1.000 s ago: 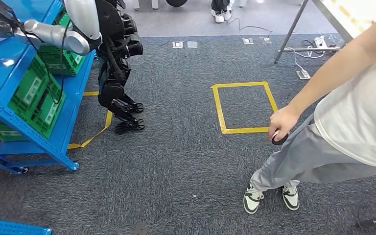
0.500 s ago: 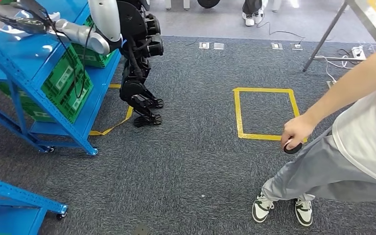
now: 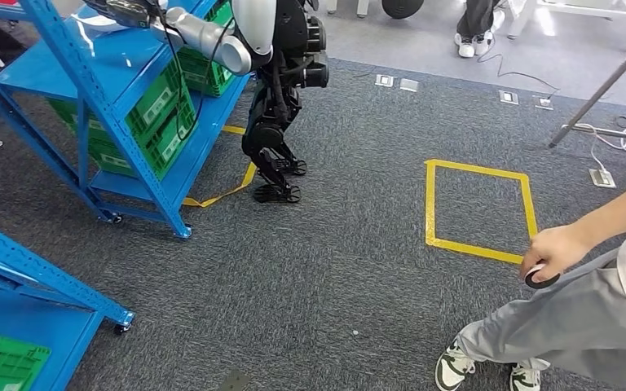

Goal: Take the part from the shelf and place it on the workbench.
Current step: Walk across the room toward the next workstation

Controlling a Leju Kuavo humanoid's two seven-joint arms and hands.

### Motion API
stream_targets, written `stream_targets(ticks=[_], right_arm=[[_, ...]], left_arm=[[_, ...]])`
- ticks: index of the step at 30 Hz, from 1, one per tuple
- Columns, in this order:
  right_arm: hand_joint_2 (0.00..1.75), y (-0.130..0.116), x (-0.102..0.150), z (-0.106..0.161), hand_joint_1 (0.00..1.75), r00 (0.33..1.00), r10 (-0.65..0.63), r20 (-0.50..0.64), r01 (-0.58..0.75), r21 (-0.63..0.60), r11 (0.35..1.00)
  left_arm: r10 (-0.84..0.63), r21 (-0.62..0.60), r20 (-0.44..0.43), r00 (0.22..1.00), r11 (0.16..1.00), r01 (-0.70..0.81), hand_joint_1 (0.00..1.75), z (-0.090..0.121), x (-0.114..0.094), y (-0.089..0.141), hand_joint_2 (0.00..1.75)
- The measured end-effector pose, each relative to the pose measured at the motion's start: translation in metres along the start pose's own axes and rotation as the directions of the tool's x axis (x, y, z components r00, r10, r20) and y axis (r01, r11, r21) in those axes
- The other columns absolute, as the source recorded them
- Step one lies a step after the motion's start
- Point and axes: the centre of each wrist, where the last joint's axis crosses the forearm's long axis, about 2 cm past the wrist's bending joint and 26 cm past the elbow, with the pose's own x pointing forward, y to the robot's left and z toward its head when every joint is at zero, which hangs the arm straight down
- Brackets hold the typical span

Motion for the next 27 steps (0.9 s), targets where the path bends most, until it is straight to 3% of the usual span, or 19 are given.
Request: stream_targets(ticks=[27], right_arm=[[0.00,0.0012,-0.0010,0.0004,0.00,1.000,0.009,-0.019,-0.009,0.010,1.000]], left_arm=[[0.022,0.000,0.002,1.000,1.000,-0.022,0.00,0.0007,0.0003,-0.0028,0.00]])
